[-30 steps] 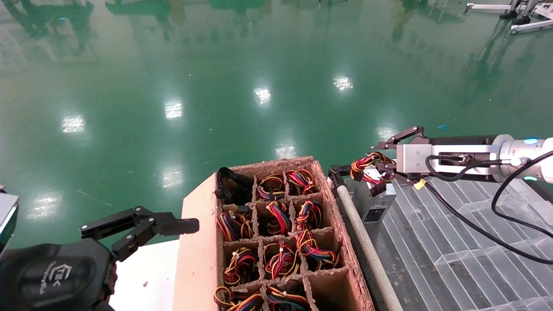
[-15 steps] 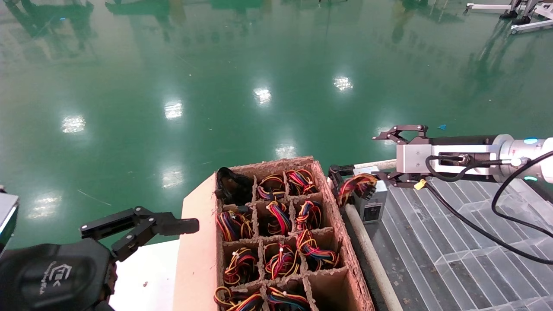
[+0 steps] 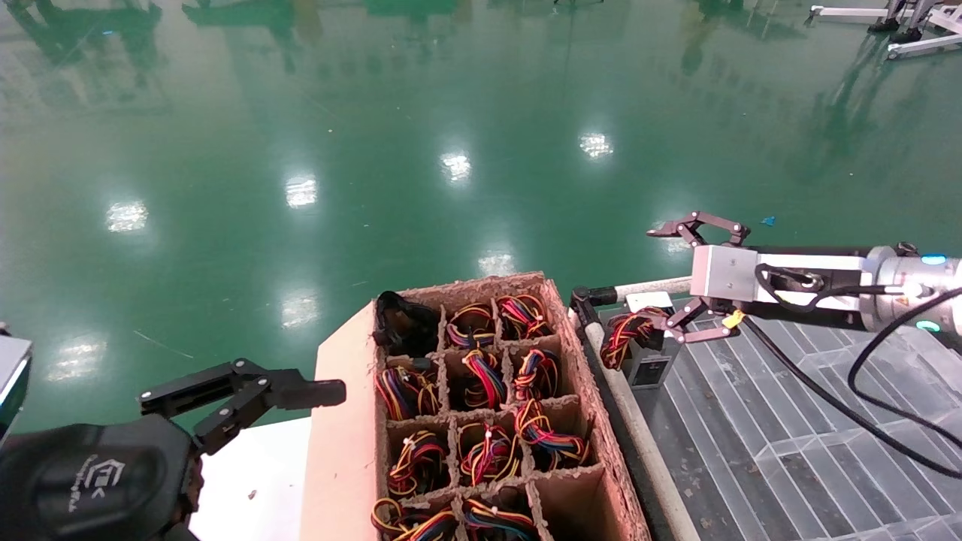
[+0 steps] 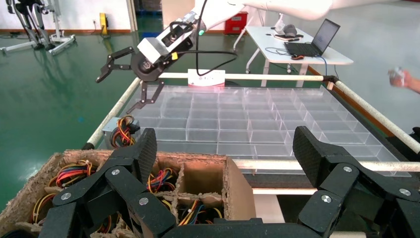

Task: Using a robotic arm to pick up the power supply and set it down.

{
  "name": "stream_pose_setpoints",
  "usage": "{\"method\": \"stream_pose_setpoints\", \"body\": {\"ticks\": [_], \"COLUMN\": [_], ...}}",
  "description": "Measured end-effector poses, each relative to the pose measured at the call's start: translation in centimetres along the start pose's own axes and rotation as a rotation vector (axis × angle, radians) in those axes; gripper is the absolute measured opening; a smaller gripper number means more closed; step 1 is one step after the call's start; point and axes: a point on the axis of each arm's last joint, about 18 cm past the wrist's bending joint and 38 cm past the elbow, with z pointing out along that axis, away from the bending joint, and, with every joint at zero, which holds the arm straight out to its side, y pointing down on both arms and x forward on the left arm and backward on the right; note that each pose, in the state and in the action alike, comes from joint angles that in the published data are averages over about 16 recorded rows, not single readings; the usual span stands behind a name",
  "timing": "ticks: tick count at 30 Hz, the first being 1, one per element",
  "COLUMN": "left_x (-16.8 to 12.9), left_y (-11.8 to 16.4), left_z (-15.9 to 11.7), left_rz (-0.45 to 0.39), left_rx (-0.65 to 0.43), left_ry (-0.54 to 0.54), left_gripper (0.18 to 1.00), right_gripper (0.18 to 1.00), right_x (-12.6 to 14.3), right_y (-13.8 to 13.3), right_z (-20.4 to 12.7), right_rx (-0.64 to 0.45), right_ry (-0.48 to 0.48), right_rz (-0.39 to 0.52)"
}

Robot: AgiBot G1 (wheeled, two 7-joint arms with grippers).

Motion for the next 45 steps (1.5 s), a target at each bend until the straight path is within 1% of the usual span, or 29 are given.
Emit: {"method": "stream_pose_setpoints", "body": {"ticks": [4, 10, 16, 27, 38, 45], "left_x": [0.0, 0.0, 0.0, 0.0, 0.0, 0.0], "left_y": [0.0, 0.0, 0.0, 0.0, 0.0, 0.0], "left_z": [0.0, 0.0, 0.0, 0.0, 0.0, 0.0], "left_rz": [0.000, 0.000, 0.000, 0.000, 0.000, 0.000], "left_rx": [0.000, 0.000, 0.000, 0.000, 0.000, 0.000], "left_ry": [0.000, 0.000, 0.000, 0.000, 0.000, 0.000], "left_gripper": [1.001, 1.001, 1.001, 1.001, 1.001, 1.001], "right_gripper": [0.933, 0.980, 0.997, 1.000, 1.000, 1.000], "right_x": [-0.7, -1.7, -2.9, -5.2, -7.8, -8.6], "right_y": [-0.7, -2.0, -3.4, -6.4, -9.8, -11.0], "right_z": [-0.4, -1.2, -2.1, -4.3, -7.0, -8.0], "right_rx": [0.053, 0.135, 0.219, 0.372, 0.516, 0.558], "right_ry": [0.009, 0.013, 0.003, -0.054, -0.160, -0.205], "right_rz": [0.064, 0.159, 0.250, 0.407, 0.552, 0.596]}}
